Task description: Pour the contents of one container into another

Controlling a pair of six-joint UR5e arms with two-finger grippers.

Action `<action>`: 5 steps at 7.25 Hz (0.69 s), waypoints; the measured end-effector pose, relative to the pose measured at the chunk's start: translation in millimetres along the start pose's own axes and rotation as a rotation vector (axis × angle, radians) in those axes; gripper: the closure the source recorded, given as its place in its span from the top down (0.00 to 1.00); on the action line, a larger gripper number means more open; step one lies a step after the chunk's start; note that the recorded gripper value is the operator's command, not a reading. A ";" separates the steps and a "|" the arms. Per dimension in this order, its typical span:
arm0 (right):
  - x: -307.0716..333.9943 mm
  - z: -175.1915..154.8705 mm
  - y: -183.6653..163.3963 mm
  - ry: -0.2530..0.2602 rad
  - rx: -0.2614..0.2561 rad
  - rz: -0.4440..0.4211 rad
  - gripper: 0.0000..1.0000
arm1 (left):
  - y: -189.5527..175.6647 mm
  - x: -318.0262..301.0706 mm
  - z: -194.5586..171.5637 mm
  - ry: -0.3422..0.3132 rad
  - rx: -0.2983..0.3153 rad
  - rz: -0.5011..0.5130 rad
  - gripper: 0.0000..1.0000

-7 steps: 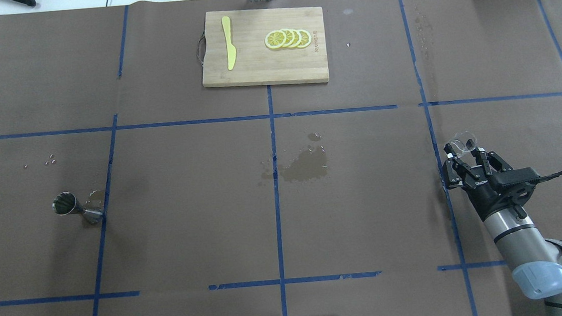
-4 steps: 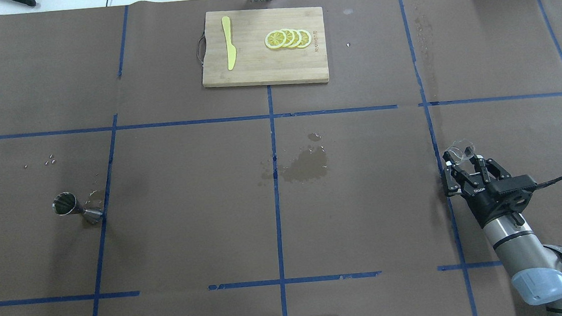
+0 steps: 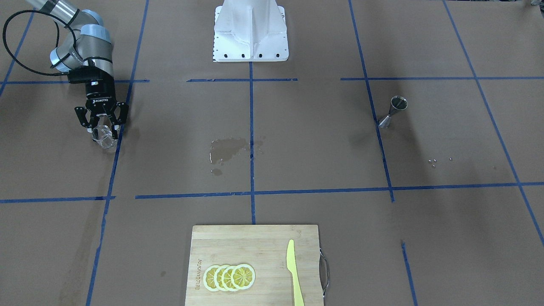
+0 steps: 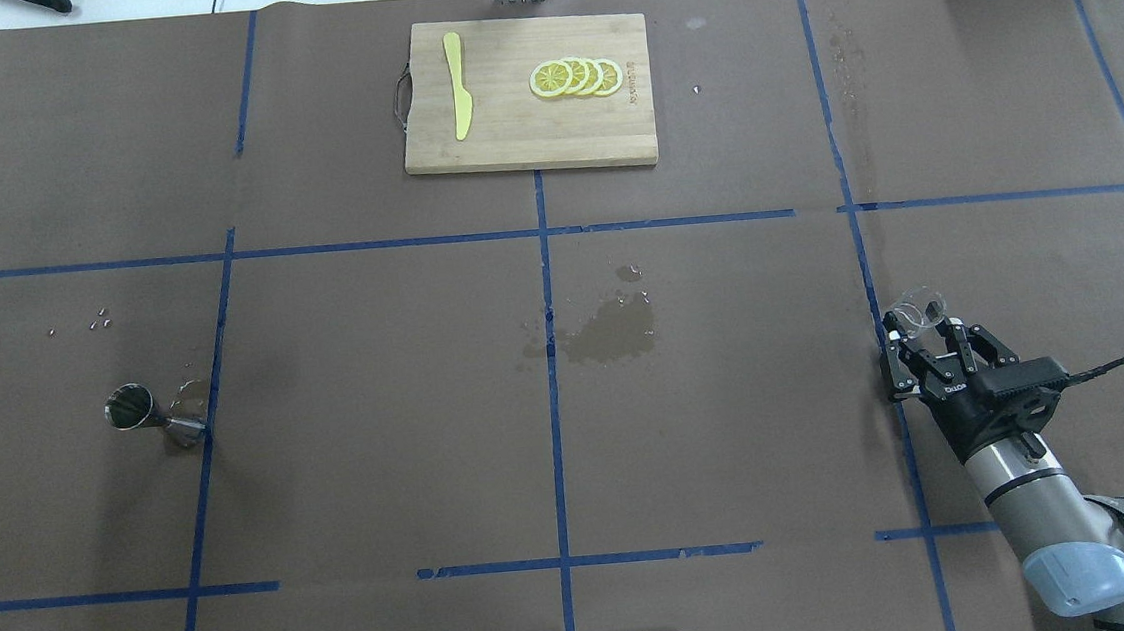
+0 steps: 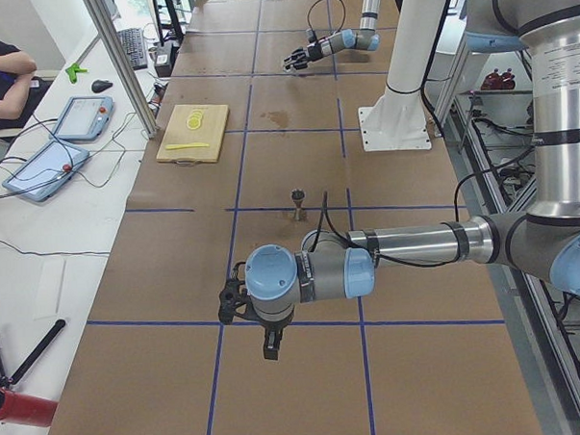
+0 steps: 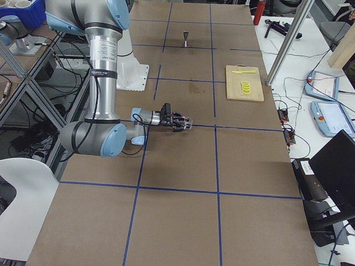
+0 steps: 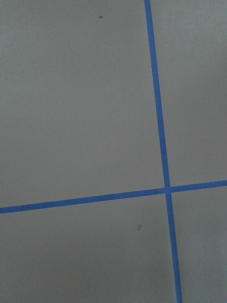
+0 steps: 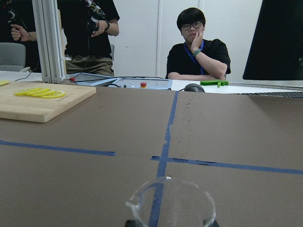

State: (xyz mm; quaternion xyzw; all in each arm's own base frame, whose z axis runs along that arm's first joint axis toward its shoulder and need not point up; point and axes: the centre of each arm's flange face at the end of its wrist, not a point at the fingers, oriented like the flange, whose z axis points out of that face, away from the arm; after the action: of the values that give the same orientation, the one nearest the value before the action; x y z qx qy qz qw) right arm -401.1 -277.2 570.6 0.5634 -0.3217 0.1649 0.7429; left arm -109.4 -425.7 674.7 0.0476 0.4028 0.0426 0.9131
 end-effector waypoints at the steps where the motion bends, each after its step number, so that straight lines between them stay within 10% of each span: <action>1: -0.6 -0.3 0.4 -0.001 -0.001 0.001 1.00 | -0.3 0.0 -0.1 0.000 0.000 0.000 1.00; 5: -1.7 -0.8 1.4 -0.004 -0.005 0.000 1.00 | -1.8 0.7 -1.0 0.000 0.002 0.001 1.00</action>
State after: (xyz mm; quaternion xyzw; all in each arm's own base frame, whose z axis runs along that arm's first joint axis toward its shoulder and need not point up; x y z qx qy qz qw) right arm -402.9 -275.8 570.4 0.5619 -0.3238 0.1630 0.7436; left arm -109.6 -427.3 673.3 0.0487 0.4026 0.0425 0.9131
